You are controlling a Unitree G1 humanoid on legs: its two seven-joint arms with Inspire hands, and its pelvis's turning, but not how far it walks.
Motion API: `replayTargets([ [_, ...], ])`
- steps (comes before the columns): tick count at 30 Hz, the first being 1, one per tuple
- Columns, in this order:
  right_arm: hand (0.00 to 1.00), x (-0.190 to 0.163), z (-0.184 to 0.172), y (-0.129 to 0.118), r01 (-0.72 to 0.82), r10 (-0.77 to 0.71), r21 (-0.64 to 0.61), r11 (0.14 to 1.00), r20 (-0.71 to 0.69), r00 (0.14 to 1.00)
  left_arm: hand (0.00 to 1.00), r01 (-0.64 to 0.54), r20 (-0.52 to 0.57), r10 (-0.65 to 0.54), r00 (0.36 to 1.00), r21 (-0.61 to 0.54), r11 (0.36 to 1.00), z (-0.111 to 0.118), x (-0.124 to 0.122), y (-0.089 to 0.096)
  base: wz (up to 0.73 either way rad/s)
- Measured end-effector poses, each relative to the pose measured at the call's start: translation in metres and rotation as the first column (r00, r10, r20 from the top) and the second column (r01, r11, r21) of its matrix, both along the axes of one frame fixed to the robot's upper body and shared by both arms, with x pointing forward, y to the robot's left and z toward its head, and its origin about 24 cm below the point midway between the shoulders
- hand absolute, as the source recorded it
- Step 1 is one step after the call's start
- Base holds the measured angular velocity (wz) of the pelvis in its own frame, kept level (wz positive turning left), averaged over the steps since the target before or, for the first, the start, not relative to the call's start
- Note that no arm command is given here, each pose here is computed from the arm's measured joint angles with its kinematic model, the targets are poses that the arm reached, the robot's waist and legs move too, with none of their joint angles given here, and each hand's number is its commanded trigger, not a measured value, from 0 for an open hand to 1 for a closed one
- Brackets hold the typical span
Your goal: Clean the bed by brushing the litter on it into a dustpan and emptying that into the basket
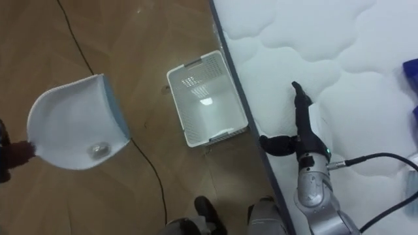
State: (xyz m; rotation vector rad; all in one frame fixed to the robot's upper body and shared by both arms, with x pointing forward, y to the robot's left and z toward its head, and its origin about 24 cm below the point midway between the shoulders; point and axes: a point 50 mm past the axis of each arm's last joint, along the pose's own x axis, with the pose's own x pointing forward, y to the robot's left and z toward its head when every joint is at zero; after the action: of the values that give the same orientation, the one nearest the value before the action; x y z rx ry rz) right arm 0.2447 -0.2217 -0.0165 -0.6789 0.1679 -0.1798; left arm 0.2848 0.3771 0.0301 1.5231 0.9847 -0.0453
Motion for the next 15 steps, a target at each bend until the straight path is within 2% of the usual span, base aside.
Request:
replayTargets([
  [3, 0.00, 0.000, 0.000, 0.002, -0.014, 0.014, 0.008, 1.000, -0.001, 1.000, 1.00, 0.025, 0.006, -0.025, 1.000, 0.023, 0.999, 0.006, 0.006, -0.002, -0.04],
  [10, 0.00, 0.000, 0.001, 0.002, -0.025, 0.025, 0.017, 1.000, 0.000, 1.000, 1.00, 0.167, 0.032, -0.173, 0.984, 0.128, 0.978, 0.027, 0.031, -0.021, -0.03],
  [15, 0.00, 0.001, 0.001, 0.002, -0.033, 0.033, 0.020, 0.999, -0.001, 0.999, 1.00, 0.194, 0.082, -0.209, 0.974, 0.165, 0.967, 0.047, 0.047, -0.028, 0.00],
])
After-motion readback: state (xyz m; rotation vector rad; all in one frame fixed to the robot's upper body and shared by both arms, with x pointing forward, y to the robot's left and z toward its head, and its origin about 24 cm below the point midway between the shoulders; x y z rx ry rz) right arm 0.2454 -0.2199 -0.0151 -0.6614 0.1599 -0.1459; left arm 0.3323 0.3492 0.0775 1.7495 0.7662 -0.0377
